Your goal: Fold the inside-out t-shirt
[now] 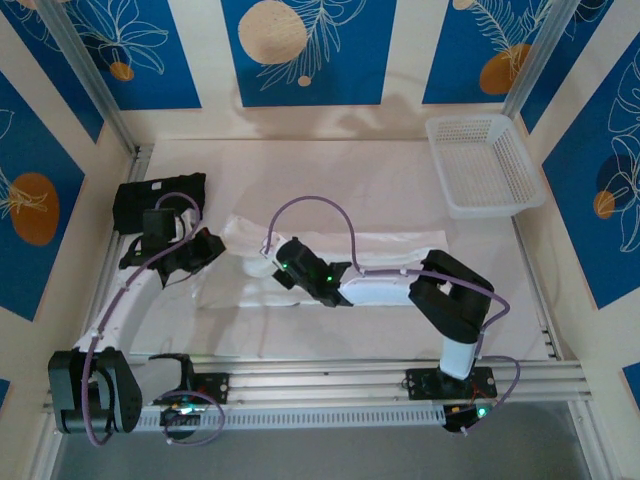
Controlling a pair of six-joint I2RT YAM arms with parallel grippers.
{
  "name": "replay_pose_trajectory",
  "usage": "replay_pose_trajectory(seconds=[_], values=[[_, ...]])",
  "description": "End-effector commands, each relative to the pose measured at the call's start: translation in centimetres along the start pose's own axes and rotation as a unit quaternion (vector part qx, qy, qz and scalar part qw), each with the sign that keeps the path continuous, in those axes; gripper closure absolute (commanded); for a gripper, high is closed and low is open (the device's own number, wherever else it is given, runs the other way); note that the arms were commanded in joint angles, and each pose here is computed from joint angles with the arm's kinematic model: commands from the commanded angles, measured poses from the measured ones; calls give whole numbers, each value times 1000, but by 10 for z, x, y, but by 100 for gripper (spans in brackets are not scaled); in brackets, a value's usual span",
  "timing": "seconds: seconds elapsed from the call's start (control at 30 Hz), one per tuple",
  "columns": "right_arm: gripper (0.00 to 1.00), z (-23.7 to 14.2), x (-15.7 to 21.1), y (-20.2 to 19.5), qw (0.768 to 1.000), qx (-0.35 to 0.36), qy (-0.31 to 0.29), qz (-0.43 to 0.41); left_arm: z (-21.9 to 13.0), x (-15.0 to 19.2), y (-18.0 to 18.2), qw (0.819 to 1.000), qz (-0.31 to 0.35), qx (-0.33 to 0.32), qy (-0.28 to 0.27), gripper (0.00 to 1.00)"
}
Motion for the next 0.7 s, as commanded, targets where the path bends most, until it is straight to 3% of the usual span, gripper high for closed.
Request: replay_pose_trajectory(seconds=[0.0,0.1,0.13,0.23,0.37,0.53,0.67], values=[[99,-13,7,5,997,-57,23,40,-5,6,13,1000,4,-27,-9,100],[93,-12,21,10,992,-100,51,51,-4,14,25,999,-3,-44,-17,100],[90,-10,27,12,991,-110,62,51,-2,16,30,999,-8,-49,-22,96],[77,-6,37,17,987,-126,89,44,1,21,43,997,-23,-63,-41,75],[61,-15,25,23,982,-166,84,38,-3,15,52,993,-12,-86,-79,54],[53,-25,0,29,968,-233,39,82,-8,-4,51,987,20,-101,-123,38],[54,2,-8,9,964,-212,41,155,7,-20,52,986,28,-100,-131,29]])
Point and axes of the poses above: each hand's point on the last joint's axis, 136 mm out from that joint toward the fingers, its own z axis out along the fingers, its own y axis along the line the jaws close on, x = y × z, the point moved 2 cm from there along -z, back along the fingers, and after that the axes turned 4 degrees about z, right-handed, at the moved point
